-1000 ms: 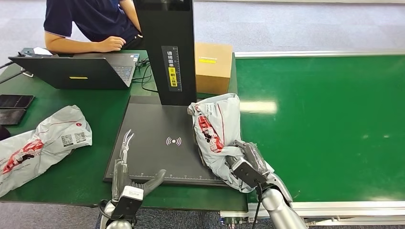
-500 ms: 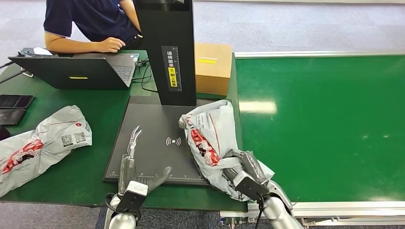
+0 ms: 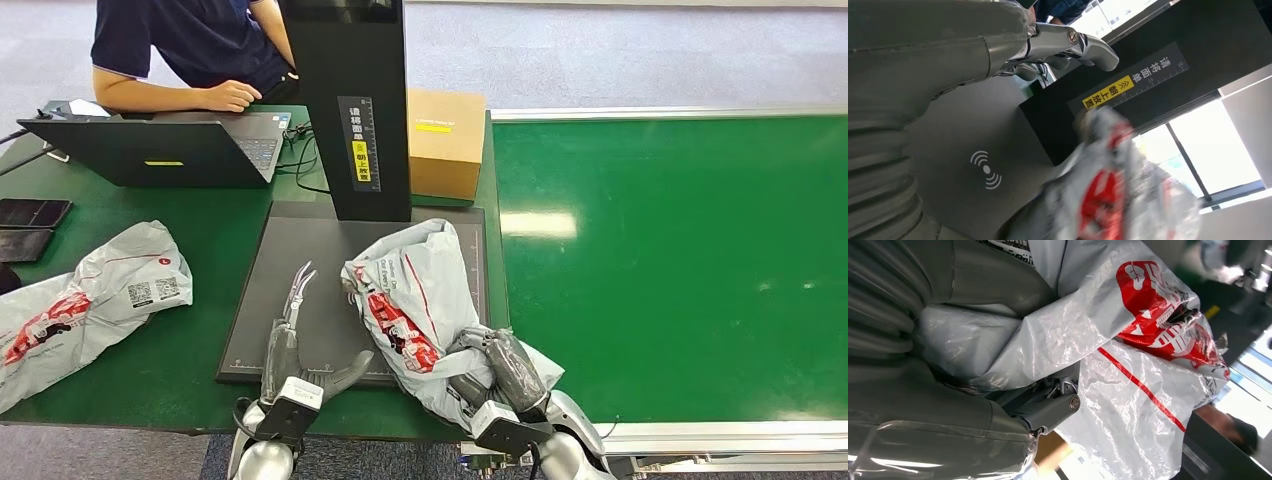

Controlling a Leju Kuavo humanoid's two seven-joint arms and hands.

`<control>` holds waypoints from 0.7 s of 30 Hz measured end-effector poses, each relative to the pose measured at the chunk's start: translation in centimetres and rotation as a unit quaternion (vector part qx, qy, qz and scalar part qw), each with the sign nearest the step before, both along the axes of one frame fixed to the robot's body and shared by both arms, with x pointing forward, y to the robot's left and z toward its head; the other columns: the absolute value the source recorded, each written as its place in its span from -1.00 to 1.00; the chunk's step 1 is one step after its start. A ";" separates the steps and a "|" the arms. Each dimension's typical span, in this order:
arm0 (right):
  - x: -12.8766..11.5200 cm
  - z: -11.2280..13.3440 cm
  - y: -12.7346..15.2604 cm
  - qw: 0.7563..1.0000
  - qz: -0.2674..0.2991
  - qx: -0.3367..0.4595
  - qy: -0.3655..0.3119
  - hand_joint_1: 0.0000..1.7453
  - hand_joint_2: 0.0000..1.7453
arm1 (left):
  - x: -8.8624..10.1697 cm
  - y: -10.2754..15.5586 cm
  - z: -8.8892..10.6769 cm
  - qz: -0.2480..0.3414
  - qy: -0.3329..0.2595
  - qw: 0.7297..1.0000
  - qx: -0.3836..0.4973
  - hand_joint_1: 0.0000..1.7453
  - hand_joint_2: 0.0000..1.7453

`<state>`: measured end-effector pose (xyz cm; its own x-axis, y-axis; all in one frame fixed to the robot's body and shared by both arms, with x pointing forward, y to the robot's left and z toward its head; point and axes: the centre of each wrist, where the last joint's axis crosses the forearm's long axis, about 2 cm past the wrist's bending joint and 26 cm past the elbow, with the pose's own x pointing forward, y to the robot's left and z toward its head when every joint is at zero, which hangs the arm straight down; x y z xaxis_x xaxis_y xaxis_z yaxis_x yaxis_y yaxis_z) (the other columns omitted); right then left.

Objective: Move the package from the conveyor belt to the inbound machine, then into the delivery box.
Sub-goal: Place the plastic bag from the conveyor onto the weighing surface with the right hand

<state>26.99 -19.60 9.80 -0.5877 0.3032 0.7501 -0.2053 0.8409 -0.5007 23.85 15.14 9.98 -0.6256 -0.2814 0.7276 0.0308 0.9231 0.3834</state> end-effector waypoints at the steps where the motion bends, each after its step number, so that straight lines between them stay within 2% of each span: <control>1: 0.4 0.4 0.3 1.000 -0.001 0.008 -0.011 0.75 1.00 | 0.0 -0.1 0.0 -0.001 0.000 1.000 0.000 -1.00 1.00; 3: 1.4 1.2 0.9 0.999 -0.003 0.024 -0.025 0.66 1.00 | 0.0 -0.2 0.1 -0.003 0.000 1.000 0.000 -1.00 1.00; 4: 1.9 1.4 1.2 0.999 -0.004 0.032 -0.027 0.49 1.00 | 0.0 -0.3 0.1 -0.004 0.000 1.000 0.000 -1.00 1.00; 7: 3.5 1.7 2.1 0.999 -0.003 0.043 -0.018 -0.42 1.00 | -0.1 -0.4 0.1 -0.004 0.002 1.000 0.000 -1.00 1.00; 8: 3.9 1.6 2.4 0.999 0.000 0.043 -0.010 -0.66 1.00 | -0.1 -0.4 0.1 -0.003 0.002 1.000 0.001 -1.00 1.00; 9: 4.2 1.3 2.6 0.999 0.003 0.039 0.001 -0.81 1.00 | -0.1 -0.5 0.1 -0.002 0.003 1.000 0.001 -1.00 1.00; 12: 5.0 0.5 3.3 0.999 0.008 0.016 0.032 -0.98 1.00 | -0.2 -0.5 0.0 0.002 0.004 1.000 0.001 -1.00 1.00; 21: 5.3 -0.9 4.2 0.998 0.000 -0.023 0.060 -1.00 1.00 | -0.6 -0.5 -0.3 0.009 0.007 1.000 0.002 -1.00 1.00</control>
<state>32.32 -15.37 8.93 -0.4945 0.3385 0.8005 -0.2667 0.8175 -0.5105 23.27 14.62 9.71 -0.6099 -0.2948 0.7356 0.0206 0.9220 0.3866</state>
